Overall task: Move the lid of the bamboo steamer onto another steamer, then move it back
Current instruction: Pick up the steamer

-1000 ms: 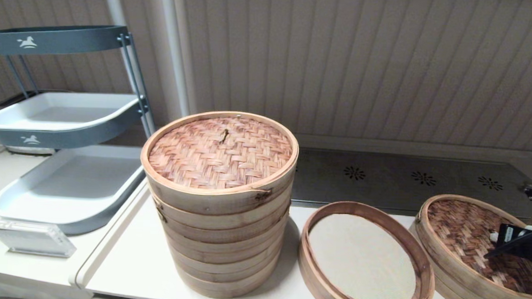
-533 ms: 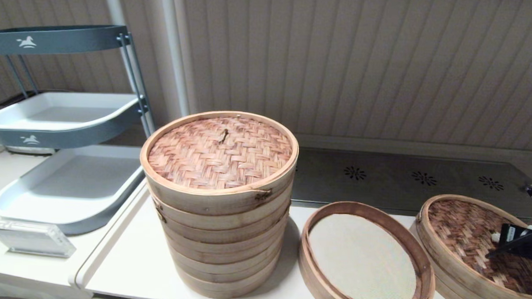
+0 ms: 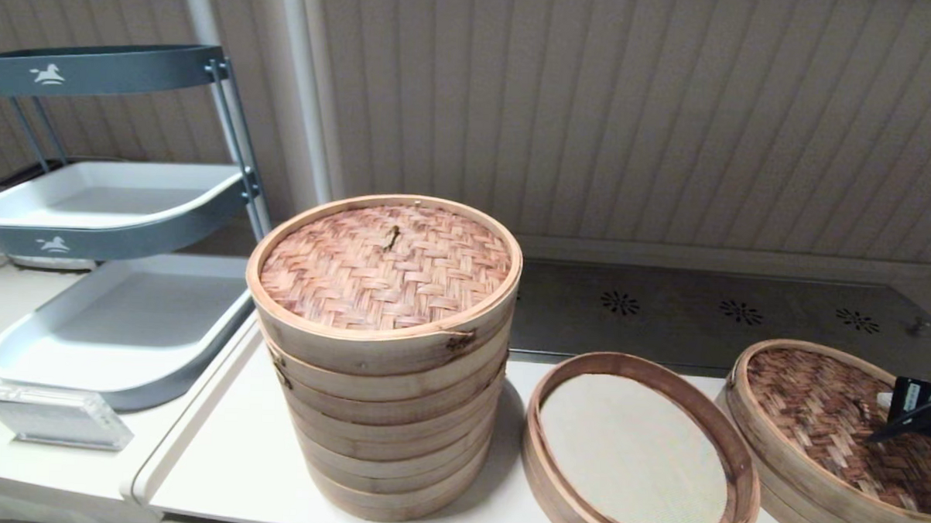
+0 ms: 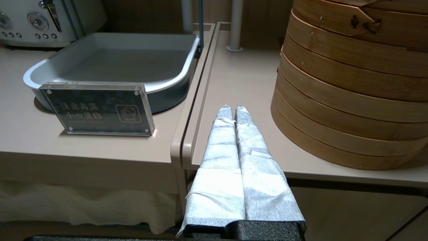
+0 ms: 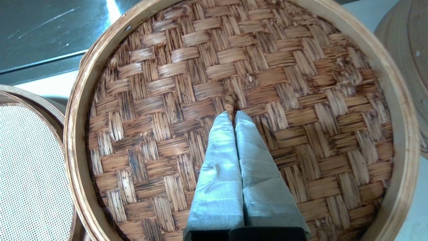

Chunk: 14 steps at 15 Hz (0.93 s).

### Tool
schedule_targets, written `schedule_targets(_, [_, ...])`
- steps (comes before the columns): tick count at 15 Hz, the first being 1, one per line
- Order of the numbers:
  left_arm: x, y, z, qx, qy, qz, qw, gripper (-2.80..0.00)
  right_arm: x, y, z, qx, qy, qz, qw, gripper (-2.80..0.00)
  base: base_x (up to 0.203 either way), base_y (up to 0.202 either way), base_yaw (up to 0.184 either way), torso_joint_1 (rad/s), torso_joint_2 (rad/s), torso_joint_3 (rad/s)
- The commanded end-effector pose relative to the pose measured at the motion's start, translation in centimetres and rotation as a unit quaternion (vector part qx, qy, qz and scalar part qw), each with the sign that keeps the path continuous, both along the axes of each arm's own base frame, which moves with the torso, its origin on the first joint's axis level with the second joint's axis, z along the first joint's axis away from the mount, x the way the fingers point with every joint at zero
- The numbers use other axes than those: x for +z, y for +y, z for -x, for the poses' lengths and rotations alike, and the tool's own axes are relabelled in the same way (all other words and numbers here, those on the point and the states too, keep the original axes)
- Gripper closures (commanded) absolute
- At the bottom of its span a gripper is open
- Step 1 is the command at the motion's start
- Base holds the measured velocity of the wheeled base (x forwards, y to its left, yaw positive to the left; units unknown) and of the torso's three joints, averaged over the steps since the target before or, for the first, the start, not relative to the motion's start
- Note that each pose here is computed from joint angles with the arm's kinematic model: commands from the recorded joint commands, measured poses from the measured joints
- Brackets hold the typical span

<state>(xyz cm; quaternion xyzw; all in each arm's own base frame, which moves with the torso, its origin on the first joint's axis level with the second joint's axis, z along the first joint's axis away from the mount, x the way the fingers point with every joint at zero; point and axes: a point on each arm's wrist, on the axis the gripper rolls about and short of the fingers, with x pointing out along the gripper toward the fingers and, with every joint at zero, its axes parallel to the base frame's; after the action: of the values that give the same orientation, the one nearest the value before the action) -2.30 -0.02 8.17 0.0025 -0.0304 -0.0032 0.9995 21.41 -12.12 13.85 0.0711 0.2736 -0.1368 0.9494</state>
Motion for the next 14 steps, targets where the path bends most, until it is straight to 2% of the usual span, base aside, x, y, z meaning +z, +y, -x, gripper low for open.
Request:
schedule_targets(1, [-0.7, 0.0, -0.2, -0.001, 0.011, 0.000, 0.9999, 0.00, 0.0, 0.0, 0.0, 0.001, -0.002, 0.001, 1.000, 0.00, 0.000, 0.000, 0.000, 0.000, 0.00, 0.000])
schedule_targets(2, [-0.7, 0.0, -0.2, 0.000, 0.011, 0.000, 0.9999, 0.00, -0.2, -0.1, -0.2, 0.001, 0.002, -0.001, 1.000, 0.00, 0.000, 0.000, 0.000, 0.000, 0.00, 0.000])
schedule_targets(3, [-0.7, 0.0, -0.2, 0.000, 0.011, 0.000, 0.9999, 0.00, -0.3, -0.2, -0.4, 0.000, 0.003, -0.002, 1.000, -2.80, 0.000, 0.000, 0.000, 0.000, 0.00, 0.000])
schedule_targets(14, [-0.7, 0.0, -0.2, -0.001, 0.011, 0.000, 0.9999, 0.00, -2.3, -0.7, -1.3, 0.001, 0.038, -0.018, 0.999, -2.80, 0.000, 0.000, 0.000, 0.000, 0.00, 0.000])
